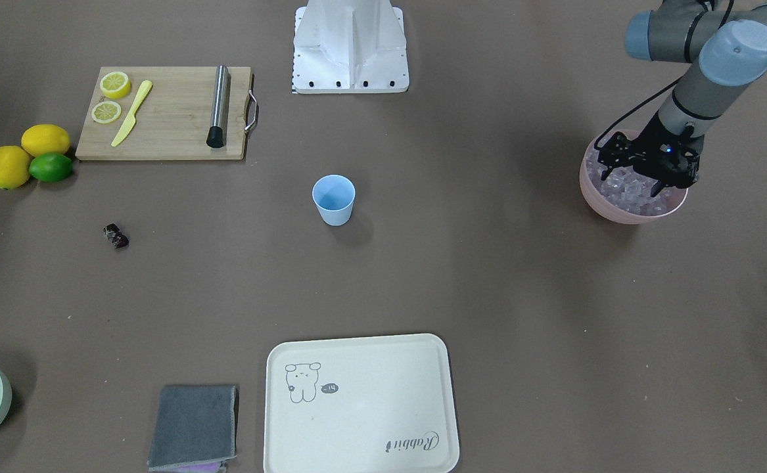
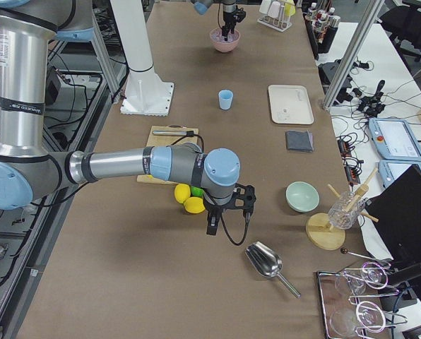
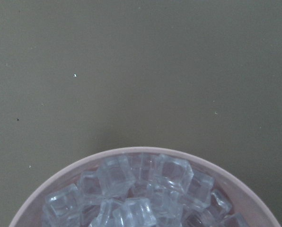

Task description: Put ice and cherries in cup

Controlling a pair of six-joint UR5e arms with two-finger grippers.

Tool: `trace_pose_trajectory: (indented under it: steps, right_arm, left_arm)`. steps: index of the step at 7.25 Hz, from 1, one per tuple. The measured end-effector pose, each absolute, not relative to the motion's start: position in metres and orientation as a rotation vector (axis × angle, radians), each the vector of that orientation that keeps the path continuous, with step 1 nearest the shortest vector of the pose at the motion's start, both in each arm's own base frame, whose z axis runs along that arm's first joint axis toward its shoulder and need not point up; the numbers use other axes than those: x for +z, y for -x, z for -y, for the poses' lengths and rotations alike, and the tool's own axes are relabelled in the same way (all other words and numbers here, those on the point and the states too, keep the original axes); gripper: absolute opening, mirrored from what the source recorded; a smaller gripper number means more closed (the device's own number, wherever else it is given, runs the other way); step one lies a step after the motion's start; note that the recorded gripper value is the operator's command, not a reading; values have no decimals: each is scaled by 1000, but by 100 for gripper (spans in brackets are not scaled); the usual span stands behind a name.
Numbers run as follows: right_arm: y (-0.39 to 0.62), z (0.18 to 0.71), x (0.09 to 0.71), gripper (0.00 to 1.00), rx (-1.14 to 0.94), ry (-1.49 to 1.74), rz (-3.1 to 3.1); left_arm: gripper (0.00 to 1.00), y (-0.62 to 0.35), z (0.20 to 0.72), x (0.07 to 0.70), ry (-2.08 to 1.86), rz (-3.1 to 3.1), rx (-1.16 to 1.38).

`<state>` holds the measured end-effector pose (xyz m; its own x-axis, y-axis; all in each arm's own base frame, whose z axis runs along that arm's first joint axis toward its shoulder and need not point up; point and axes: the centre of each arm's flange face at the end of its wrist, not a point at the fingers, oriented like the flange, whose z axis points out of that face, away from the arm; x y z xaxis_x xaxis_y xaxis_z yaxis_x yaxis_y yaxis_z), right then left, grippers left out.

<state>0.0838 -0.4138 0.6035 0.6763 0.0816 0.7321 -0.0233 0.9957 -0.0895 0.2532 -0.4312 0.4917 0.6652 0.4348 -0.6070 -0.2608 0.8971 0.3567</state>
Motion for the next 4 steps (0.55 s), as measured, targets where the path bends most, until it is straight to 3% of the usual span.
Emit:
trace_pose_trajectory:
  steps: [4]
  right_arm:
    - [-85,414,602,100,61,72,826]
  left_arm:
    - [98,-258,432,499,-244,-732,400]
